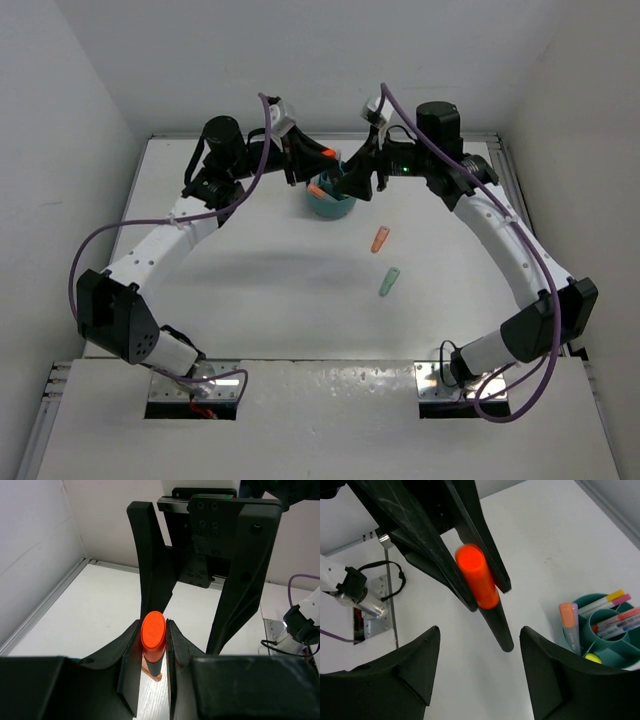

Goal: Sort the stationery into containers
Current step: Place the stationery in the storage box.

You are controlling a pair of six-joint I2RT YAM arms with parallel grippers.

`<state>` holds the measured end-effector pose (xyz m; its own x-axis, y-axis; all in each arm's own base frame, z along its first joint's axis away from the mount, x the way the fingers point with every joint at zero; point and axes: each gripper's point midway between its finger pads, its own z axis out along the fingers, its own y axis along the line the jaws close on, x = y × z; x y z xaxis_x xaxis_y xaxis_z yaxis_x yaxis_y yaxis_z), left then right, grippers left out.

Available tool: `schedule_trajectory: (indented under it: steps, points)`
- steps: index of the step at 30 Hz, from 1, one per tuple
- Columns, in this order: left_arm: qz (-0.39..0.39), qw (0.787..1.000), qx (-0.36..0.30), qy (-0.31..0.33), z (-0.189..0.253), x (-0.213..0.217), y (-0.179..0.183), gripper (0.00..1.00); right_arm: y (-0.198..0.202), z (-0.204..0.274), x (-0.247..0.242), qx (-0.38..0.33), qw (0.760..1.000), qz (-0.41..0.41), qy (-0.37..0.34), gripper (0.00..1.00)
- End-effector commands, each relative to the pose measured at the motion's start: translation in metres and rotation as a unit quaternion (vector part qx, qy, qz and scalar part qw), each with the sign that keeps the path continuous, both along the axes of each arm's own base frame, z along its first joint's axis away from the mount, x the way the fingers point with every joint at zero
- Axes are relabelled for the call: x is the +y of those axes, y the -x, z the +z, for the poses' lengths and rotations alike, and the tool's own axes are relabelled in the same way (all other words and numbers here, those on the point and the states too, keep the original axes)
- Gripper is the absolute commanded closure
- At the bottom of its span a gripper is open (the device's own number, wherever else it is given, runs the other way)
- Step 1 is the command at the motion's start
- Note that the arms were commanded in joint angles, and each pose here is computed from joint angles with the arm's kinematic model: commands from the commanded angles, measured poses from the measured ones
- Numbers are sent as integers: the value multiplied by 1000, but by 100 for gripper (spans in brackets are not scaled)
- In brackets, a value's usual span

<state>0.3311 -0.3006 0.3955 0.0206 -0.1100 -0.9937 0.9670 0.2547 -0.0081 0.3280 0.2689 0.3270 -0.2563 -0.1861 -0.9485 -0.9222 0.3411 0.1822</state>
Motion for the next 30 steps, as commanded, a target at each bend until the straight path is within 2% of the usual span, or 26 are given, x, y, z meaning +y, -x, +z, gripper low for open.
schedule_trajectory:
  steps: [1, 15, 18, 19, 21, 23, 24, 26, 29, 30]
  points:
    - [-19, 1000, -20, 14, 21, -4, 7, 100, -9, 17, 7, -66, 998, 3, 9, 37]
    - [-34, 999, 6, 26, 27, -15, 9, 100, -16, 19, 17, -90, 996, 13, 9, 60]
    - [-36, 999, 9, 28, 27, -15, 8, 100, -18, 19, 17, -92, 996, 8, 7, 71]
    - [-36, 999, 8, 28, 28, -15, 8, 100, -18, 18, 17, -92, 996, 9, 7, 79]
    - [-36, 999, 12, 27, 26, -15, 8, 98, -18, 18, 15, -94, 996, 3, 5, 89]
    - [-26, 999, 14, 29, 27, -13, 5, 86, -19, 23, 12, -106, 994, -5, -4, 100]
    - [-21, 999, 19, 30, 26, -12, 3, 61, -21, 17, 10, -105, 994, -12, 0, 100]
    - [0, 999, 24, 38, 30, -6, -4, 35, -23, 16, 4, -114, 993, -23, 0, 100]
    - [47, 997, 17, 51, 41, 13, -20, 17, -33, 11, -11, -124, 991, -50, 4, 100]
    - [72, 996, 11, 57, 48, 26, -28, 15, -39, 15, -15, -144, 988, -56, -1, 100]
